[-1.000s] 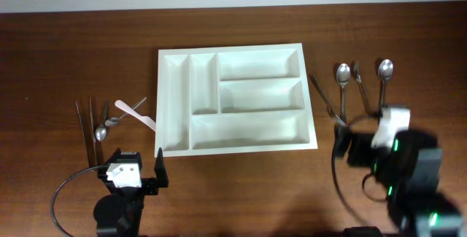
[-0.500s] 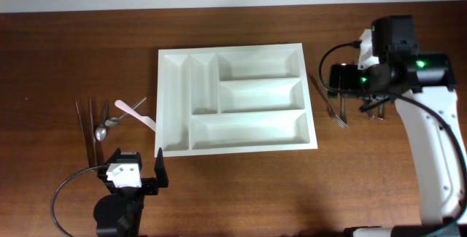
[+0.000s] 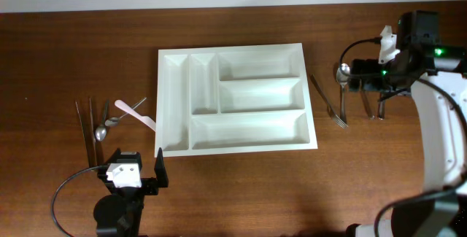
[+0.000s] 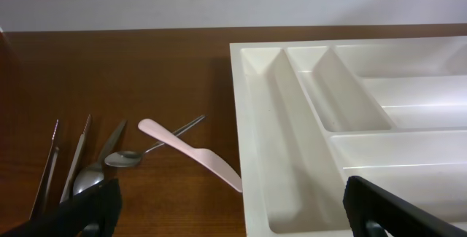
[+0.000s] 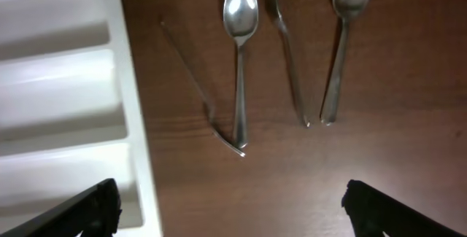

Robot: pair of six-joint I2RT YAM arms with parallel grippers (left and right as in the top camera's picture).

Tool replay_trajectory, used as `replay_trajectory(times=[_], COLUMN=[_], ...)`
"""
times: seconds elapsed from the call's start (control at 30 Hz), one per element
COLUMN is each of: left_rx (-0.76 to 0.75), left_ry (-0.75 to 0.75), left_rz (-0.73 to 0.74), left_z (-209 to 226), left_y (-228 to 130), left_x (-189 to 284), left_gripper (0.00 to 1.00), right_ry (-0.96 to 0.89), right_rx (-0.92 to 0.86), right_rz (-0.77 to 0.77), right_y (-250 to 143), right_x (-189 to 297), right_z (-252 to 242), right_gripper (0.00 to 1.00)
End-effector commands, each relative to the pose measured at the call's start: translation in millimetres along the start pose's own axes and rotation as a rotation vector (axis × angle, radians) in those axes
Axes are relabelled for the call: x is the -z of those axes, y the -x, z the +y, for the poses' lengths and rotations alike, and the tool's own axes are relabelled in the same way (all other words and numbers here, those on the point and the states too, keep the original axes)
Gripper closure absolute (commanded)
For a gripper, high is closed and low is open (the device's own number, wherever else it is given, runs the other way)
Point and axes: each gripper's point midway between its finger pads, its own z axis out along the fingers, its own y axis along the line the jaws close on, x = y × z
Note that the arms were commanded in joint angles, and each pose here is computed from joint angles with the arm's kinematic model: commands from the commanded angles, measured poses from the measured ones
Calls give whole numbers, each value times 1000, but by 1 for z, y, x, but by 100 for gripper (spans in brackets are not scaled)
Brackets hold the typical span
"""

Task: Pack container
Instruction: 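Move the right gripper over the silver fork and grasp it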

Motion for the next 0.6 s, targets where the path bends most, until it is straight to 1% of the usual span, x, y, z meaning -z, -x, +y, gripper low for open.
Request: replay_trajectory(times=[0.0,0.03,0.07,0.1,0.2,0.3,0.43,0.57], left_rx=[-14,-14,-14,-14,-14,-14,-14,-14], left_ry=[-10,-10,-10,-10,-10,-10,-10,-10], left_rz=[-2,-2,-2,-2,-2,-2,-2,-2], left_z=[-1,-1,-1,-1,-1,-1,-1,-1], left_y=[-1,-1,-1,-1,-1,-1,-1,-1], left_x=[0,0,0,0,0,0,0,0], left_gripper=[1,1,1,1,1,1,1,1], right_ry=[73,83,90,96,128,135,153,187], right_rx=[107,114,111,109,114,108,112,118], right_rz=[40,73,102,123,190,241,262,246], right_y=[5,4,2,0,-8,-14,-16,-13], right_x=[-23,-39,-50,-59,-85,-106,-121,-125], right_z=[8,10,10,10,13,13,14,21], right_gripper=[4,6,6,6,11,14,14,14])
